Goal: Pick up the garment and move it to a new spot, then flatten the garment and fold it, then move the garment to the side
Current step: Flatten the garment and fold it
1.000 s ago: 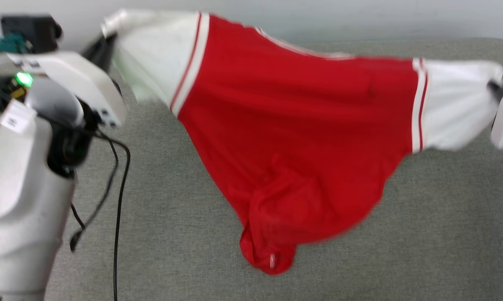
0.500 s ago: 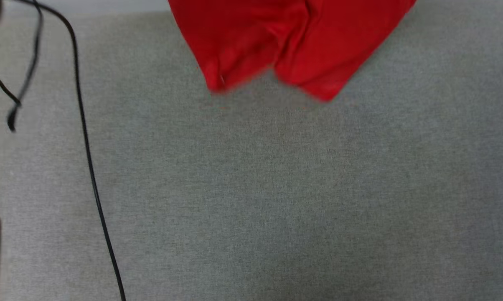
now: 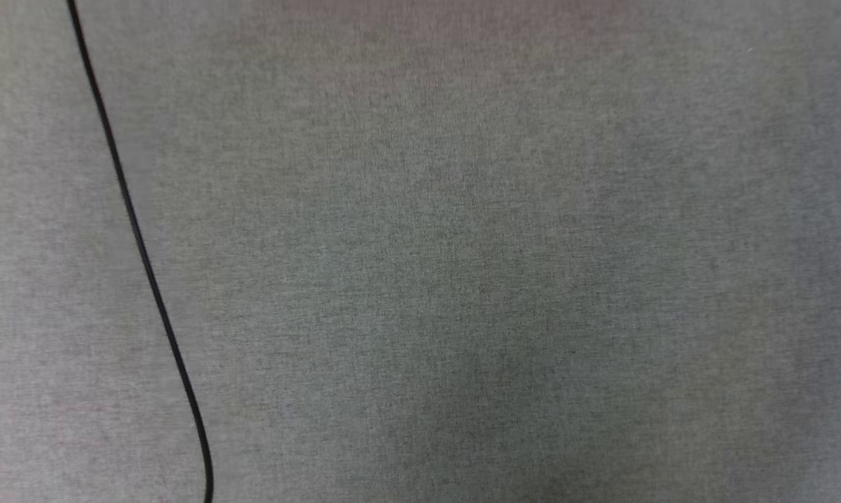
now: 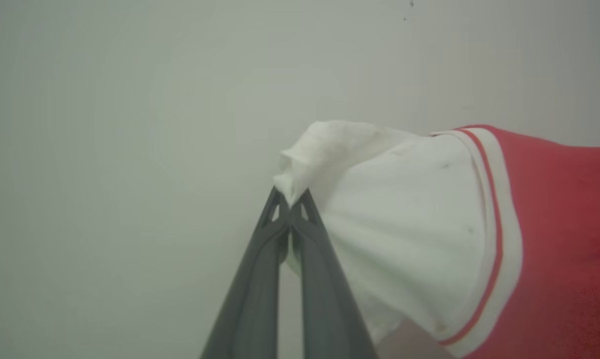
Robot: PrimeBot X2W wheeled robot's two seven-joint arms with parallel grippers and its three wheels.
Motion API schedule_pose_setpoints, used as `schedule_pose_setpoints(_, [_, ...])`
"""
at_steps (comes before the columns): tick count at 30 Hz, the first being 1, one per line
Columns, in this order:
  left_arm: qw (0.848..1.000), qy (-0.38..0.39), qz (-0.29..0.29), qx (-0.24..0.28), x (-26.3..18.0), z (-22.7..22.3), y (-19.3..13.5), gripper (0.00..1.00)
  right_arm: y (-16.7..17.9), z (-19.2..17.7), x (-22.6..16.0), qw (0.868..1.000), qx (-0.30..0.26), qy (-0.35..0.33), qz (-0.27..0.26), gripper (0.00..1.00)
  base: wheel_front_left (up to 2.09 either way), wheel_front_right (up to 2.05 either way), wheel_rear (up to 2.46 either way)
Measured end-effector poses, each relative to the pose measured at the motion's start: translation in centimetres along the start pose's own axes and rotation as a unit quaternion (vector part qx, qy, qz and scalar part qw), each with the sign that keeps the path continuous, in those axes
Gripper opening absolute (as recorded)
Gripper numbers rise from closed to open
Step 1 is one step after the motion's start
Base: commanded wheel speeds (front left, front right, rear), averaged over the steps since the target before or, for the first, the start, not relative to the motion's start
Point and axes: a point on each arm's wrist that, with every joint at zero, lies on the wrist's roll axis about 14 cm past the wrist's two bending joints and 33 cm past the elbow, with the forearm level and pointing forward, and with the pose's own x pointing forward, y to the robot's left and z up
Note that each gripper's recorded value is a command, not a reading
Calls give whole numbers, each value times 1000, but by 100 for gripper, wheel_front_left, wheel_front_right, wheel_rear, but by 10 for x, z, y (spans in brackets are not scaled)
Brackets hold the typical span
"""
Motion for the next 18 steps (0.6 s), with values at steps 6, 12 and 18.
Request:
schedule_pose_setpoints(6, [999, 46, -2, -21, -5, -67, -3, 0, 29, -62, 12, 999, 16, 43, 27, 0, 0, 0, 0])
schedule_pose_setpoints(12, [992, 111, 5, -50, -30, -131, -4, 0, 61, -128, 4, 992, 40, 102, 59, 0, 0, 0, 0])
schedule_pose_setpoints(18, [983, 165, 19, -85, -78, -173, -4, 0, 84, -180, -31, 982, 70, 157, 82, 0, 0, 0, 0])
